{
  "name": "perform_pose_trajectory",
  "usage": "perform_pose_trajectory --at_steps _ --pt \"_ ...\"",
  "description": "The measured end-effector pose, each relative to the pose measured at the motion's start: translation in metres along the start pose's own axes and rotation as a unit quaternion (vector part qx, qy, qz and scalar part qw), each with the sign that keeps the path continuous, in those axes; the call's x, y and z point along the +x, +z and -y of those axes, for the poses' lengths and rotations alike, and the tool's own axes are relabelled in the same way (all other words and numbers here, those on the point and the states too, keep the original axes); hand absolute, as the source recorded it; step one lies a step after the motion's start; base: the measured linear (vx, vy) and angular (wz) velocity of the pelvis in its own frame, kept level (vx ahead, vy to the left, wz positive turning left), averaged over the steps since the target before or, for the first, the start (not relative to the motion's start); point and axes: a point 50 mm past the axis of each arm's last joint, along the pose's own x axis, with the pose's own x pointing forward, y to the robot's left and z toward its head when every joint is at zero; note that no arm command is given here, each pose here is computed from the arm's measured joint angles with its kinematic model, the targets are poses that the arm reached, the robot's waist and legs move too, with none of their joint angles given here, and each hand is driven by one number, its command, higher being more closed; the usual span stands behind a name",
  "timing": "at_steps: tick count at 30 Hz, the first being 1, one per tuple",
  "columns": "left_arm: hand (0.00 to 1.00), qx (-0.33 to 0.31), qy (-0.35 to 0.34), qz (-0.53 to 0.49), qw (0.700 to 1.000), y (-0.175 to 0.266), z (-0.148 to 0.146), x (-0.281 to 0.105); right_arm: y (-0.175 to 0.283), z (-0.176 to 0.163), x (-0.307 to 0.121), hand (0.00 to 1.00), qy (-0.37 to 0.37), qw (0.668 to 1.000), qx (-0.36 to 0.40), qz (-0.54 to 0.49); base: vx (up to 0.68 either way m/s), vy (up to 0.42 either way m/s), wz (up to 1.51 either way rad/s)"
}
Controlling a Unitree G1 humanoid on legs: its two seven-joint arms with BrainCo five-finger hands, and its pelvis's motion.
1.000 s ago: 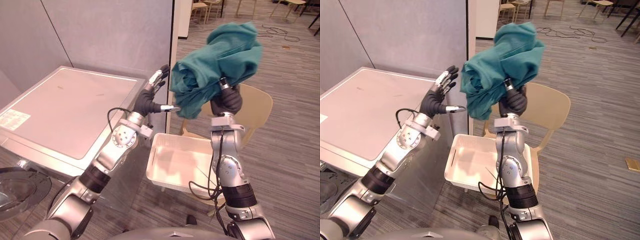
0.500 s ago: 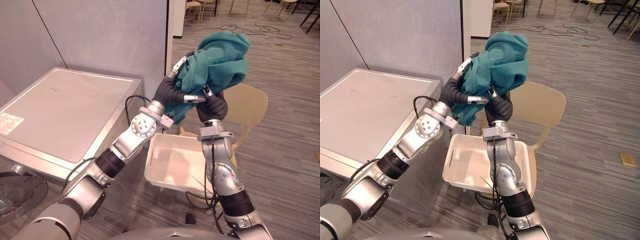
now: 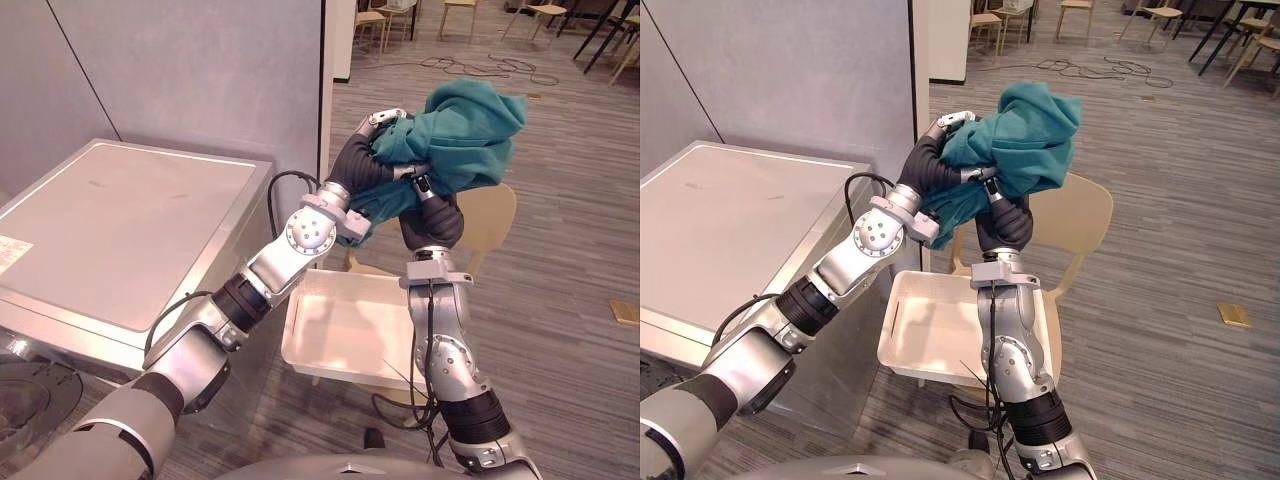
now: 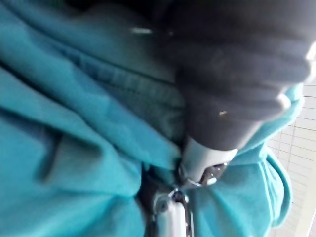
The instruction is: Pick up the laundry basket with both hands and put the clothes into the washing machine.
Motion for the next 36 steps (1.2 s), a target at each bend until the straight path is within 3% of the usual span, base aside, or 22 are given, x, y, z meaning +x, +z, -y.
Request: perform_pose_trajectory --at_steps 4,5,16,27,31,36 --pt "1.00 -0.006 0.006 -0.005 1.000 -0.004 0.002 0.001 -0.001 0.000 0.000 1.00 -0.004 1.000 0.002 -0.001 -0.04 -0.008 -0.03" --pt "1.00 -0.006 0.006 -0.005 1.000 -0.004 0.002 0.001 -0.002 0.000 -0.001 0.00 -0.006 1.000 0.003 -0.002 -0.04 -0.008 -0.01" --pt "1.00 -0.030 0.006 0.000 1.000 -0.004 0.008 0.000 0.002 -0.002 -0.006 0.00 -0.016 1.000 0.007 0.001 0.00 0.000 0.00" --pt "1.00 -0.038 -0.047 -0.054 0.997 -0.025 0.034 -0.002 0.061 0.024 -0.035 0.00 -0.064 0.991 -0.074 0.087 -0.01 -0.002 -0.07" --pt "1.00 -0.023 -0.021 -0.066 0.997 -0.030 0.013 -0.003 0.104 0.042 -0.050 0.00 -0.101 0.970 -0.151 0.163 -0.04 -0.001 -0.32" --pt "1.00 -0.034 0.081 0.013 0.996 0.003 -0.053 -0.016 0.151 0.070 -0.084 0.00 -0.197 0.923 -0.238 0.230 0.00 -0.013 -0.24"
